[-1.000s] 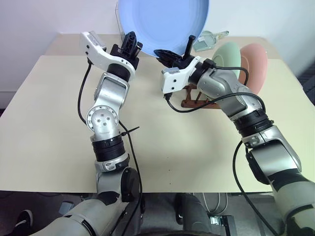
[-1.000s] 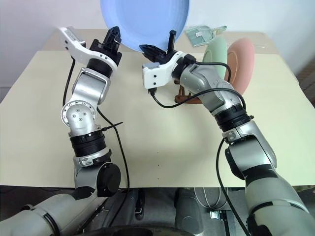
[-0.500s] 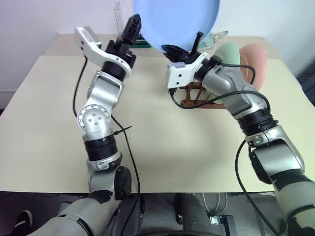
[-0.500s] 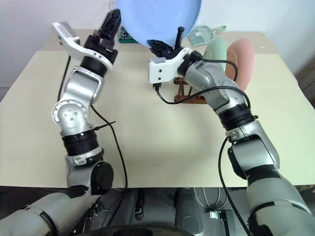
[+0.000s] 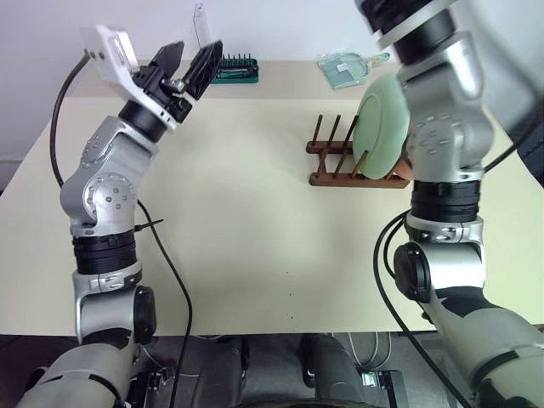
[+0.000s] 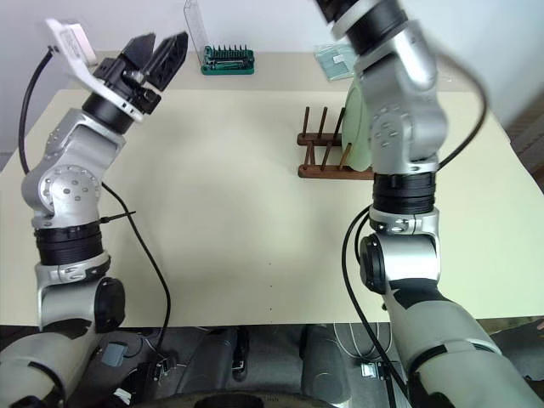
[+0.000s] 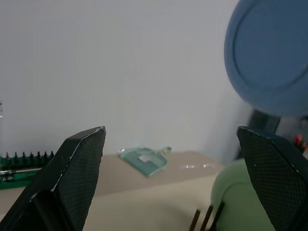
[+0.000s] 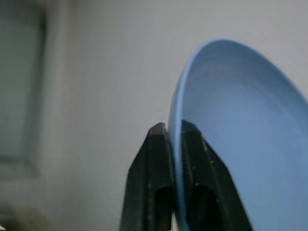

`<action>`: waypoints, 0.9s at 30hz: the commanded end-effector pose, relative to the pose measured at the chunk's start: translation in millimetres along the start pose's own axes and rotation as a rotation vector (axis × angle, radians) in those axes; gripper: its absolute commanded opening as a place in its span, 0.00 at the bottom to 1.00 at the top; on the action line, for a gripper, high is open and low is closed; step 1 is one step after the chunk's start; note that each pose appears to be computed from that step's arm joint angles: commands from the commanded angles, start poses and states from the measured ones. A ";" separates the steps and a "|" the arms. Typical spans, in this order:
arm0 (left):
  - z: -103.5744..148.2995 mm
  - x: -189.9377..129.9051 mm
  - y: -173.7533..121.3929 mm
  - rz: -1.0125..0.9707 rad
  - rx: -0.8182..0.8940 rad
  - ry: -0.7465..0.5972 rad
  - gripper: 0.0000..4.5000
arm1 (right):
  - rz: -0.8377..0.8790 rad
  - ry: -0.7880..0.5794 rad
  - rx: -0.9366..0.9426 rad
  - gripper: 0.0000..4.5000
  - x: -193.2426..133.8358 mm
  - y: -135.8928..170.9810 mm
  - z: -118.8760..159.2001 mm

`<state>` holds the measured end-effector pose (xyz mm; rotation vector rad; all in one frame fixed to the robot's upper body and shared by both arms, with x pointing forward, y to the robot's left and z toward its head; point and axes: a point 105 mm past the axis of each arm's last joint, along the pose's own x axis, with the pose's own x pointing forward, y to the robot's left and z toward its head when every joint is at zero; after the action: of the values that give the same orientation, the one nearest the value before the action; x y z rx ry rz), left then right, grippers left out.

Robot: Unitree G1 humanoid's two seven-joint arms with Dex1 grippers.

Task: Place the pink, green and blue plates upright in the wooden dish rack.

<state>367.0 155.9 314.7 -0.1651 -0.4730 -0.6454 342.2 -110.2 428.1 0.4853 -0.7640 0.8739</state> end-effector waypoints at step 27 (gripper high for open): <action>-10.3 -30.4 -19.4 -0.382 0.177 0.178 0.99 | -0.575 0.344 0.580 0.00 -67.5 -63.9 -36.5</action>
<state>341.6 155.7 276.0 0.1342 -0.3344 -0.9795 387.1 -155.9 331.4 0.9578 0.0271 0.5582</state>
